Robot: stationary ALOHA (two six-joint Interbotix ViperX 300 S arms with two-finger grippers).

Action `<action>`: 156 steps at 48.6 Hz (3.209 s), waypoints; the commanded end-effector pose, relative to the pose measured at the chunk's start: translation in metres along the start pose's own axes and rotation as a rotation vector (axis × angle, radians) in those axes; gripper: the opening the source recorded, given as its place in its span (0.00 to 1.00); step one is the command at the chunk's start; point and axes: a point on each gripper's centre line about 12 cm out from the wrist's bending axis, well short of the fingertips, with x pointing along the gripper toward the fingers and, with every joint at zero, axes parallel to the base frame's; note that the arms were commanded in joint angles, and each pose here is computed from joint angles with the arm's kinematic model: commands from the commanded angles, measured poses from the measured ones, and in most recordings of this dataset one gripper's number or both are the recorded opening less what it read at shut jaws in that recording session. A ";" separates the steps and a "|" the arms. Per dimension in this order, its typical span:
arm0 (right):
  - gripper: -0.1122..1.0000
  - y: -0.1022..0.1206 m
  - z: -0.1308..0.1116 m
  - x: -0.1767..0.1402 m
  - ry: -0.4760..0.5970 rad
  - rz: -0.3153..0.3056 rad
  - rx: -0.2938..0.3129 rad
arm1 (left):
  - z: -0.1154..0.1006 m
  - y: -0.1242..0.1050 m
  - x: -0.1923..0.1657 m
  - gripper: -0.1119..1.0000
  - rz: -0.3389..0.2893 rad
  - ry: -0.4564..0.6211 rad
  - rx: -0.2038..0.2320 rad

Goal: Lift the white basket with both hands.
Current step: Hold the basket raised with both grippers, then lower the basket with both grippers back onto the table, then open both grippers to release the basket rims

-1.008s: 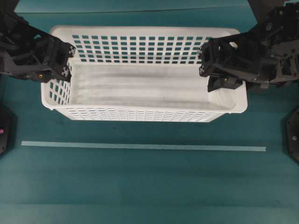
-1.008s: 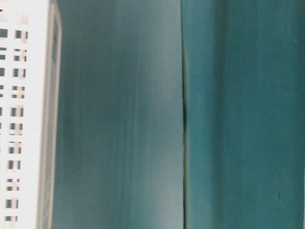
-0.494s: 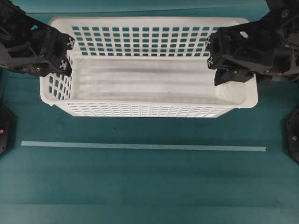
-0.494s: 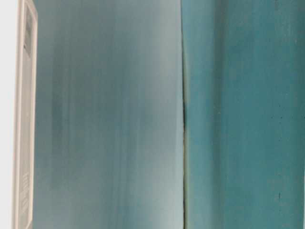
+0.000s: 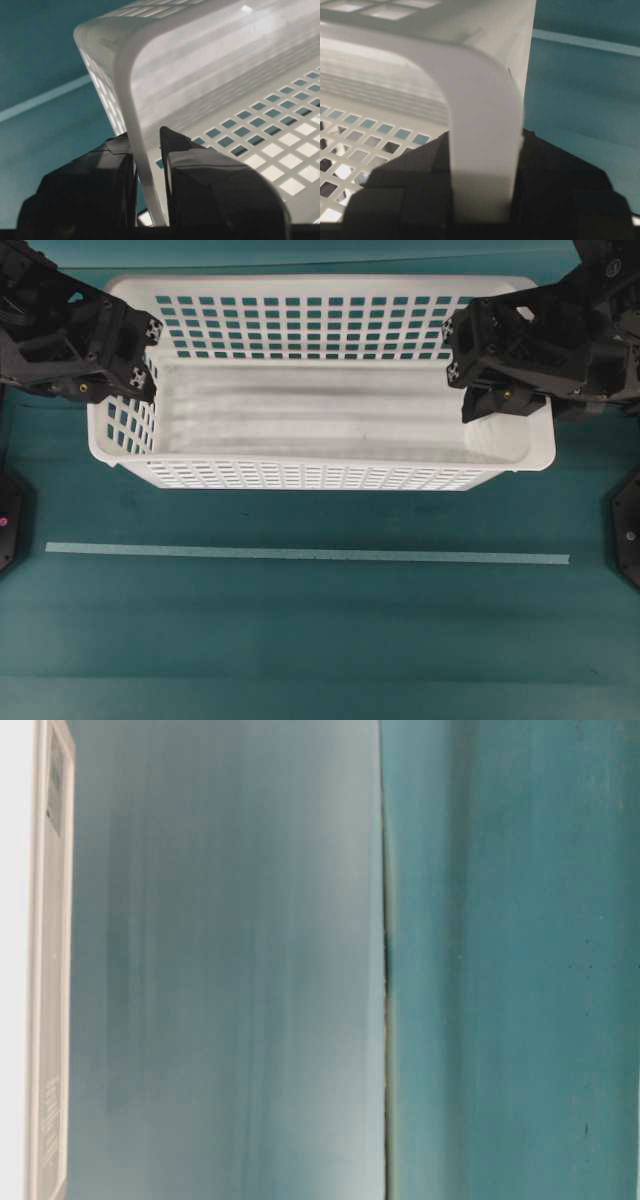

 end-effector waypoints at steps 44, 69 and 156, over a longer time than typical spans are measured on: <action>0.26 -0.025 -0.012 0.054 0.057 -0.049 -0.006 | -0.011 0.024 0.061 0.20 0.110 0.044 0.026; 0.26 -0.067 -0.010 0.123 0.062 -0.148 0.037 | -0.029 0.058 0.124 0.20 0.153 0.067 0.016; 0.26 -0.124 0.005 0.260 -0.014 -0.165 0.048 | -0.059 0.112 0.248 0.17 0.220 0.108 0.028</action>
